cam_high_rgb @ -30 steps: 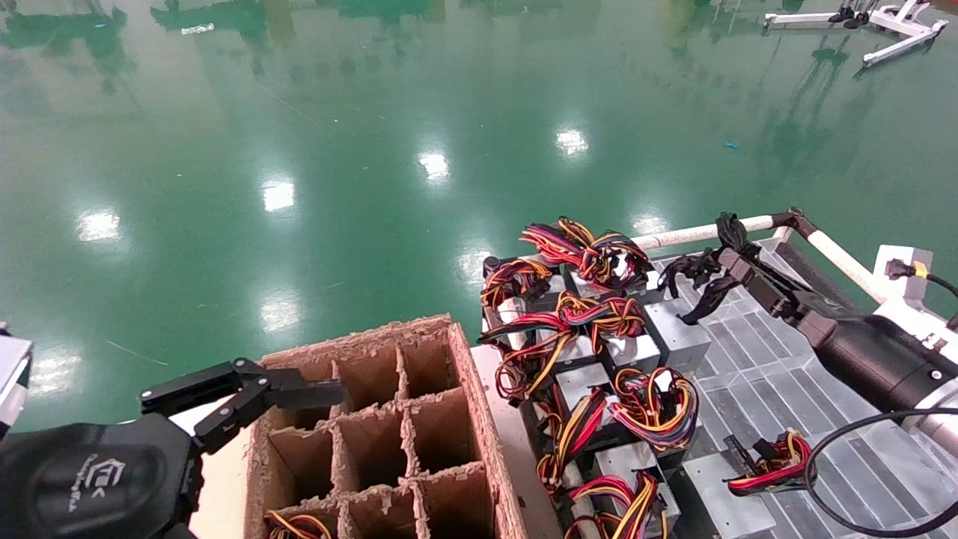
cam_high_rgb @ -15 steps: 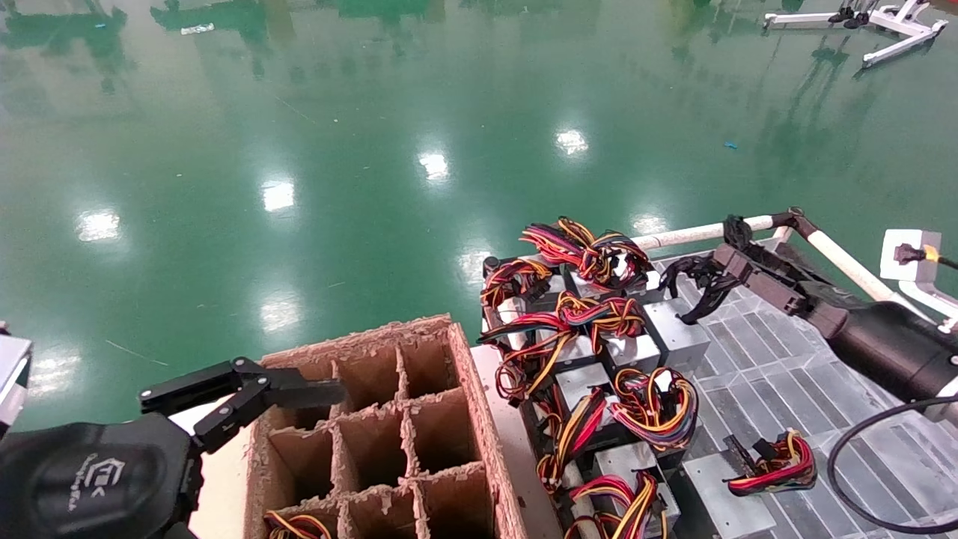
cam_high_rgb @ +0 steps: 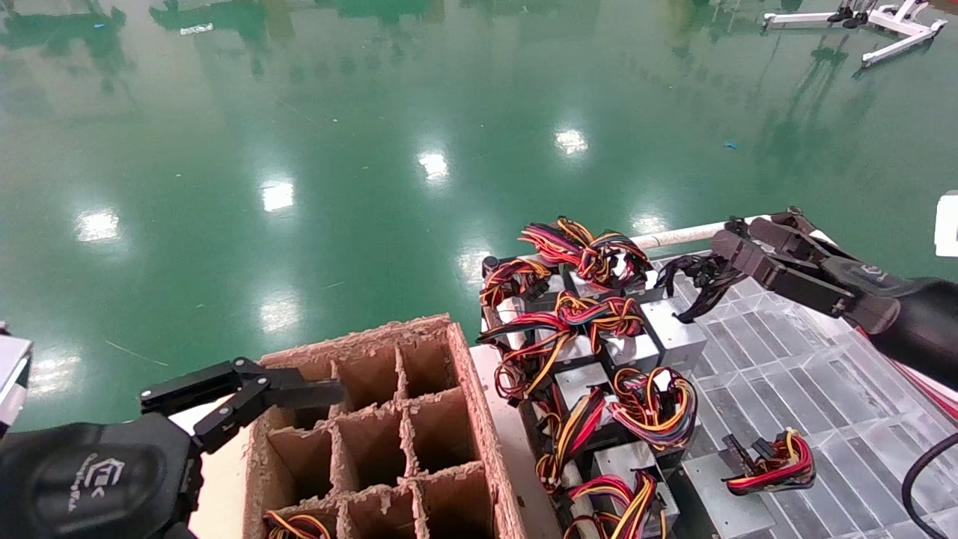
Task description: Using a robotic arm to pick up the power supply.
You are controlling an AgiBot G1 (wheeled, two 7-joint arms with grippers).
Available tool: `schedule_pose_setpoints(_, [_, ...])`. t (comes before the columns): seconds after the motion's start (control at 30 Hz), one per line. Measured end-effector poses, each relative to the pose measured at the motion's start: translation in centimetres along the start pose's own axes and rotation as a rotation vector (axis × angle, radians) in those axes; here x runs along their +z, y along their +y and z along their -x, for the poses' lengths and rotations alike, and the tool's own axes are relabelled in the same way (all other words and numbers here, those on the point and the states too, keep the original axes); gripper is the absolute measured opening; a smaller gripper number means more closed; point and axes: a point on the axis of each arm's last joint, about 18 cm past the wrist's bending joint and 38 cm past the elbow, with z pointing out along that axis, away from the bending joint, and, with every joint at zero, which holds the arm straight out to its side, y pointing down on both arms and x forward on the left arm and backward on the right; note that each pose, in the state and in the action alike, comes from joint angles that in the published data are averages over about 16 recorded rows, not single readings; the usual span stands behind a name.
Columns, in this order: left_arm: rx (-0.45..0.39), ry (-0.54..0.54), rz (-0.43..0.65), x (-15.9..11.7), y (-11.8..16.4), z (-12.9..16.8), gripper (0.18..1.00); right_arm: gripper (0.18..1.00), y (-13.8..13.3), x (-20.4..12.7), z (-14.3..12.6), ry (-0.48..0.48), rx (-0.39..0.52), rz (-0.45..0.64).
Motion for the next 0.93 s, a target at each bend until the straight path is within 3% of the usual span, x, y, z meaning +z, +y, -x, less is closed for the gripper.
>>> schedule_pose_setpoints(0.3, [0.000, 0.000, 0.000, 0.0, 0.0, 0.0, 1.000, 0.974, 0.3, 0.7, 2.0, -0.094, 0.017, 0.006])
schedule_pose_setpoints(0.7, [0.000, 0.000, 0.000, 0.0, 0.0, 0.0, 1.000, 1.001, 0.7, 1.9, 6.4, -0.273, 0.026, 0.022])
schedule_pose_setpoints(0.93, [0.000, 0.000, 0.000, 0.0, 0.0, 0.0, 1.000, 1.001, 0.6, 2.0, 7.7, -0.323, 0.019, 0.028])
